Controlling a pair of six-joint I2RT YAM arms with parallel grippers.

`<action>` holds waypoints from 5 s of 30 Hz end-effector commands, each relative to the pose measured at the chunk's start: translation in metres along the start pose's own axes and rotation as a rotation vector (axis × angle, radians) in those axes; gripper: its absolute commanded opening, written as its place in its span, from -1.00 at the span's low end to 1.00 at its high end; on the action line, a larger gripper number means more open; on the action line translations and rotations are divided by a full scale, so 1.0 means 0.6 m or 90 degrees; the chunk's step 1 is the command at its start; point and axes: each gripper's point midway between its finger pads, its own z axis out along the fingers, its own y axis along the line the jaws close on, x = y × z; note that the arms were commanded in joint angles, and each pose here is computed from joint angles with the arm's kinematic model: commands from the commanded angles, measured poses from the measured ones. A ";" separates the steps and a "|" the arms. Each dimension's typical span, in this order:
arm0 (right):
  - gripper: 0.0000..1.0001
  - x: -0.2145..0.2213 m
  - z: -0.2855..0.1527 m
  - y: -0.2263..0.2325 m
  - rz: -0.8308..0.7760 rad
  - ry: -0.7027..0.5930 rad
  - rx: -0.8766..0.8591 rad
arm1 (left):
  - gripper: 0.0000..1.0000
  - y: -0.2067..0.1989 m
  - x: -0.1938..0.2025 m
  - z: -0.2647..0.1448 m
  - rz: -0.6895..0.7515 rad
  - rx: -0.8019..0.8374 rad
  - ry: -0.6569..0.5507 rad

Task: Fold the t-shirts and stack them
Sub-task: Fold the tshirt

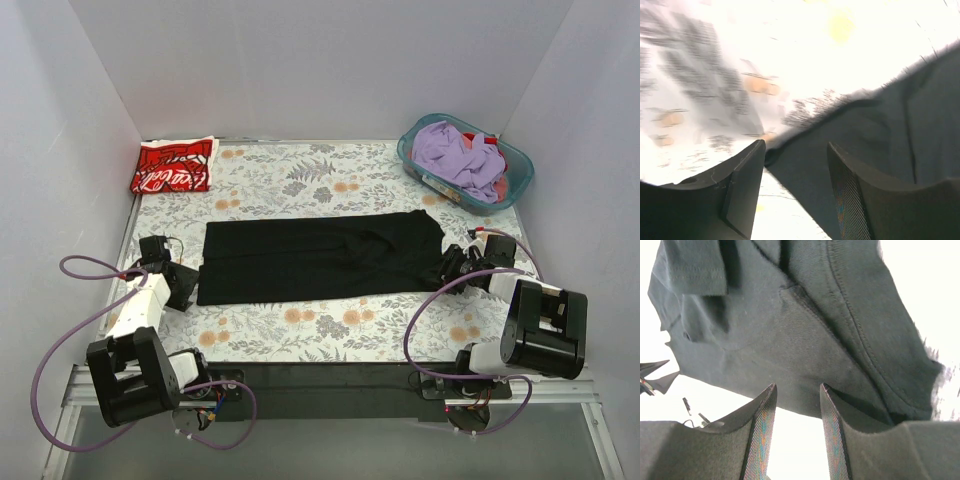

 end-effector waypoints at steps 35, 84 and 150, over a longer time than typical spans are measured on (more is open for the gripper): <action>-0.03 -0.062 0.054 0.166 -0.049 -0.022 -0.201 | -0.22 -0.483 0.501 -0.103 0.568 0.508 0.305; -0.24 -0.113 0.117 0.187 -0.018 -0.013 -0.255 | -1.00 -0.515 0.513 -0.132 0.631 0.596 0.230; -0.18 -0.067 0.155 0.199 0.022 -0.003 -0.208 | -0.79 -0.470 0.502 -0.037 0.598 0.488 0.191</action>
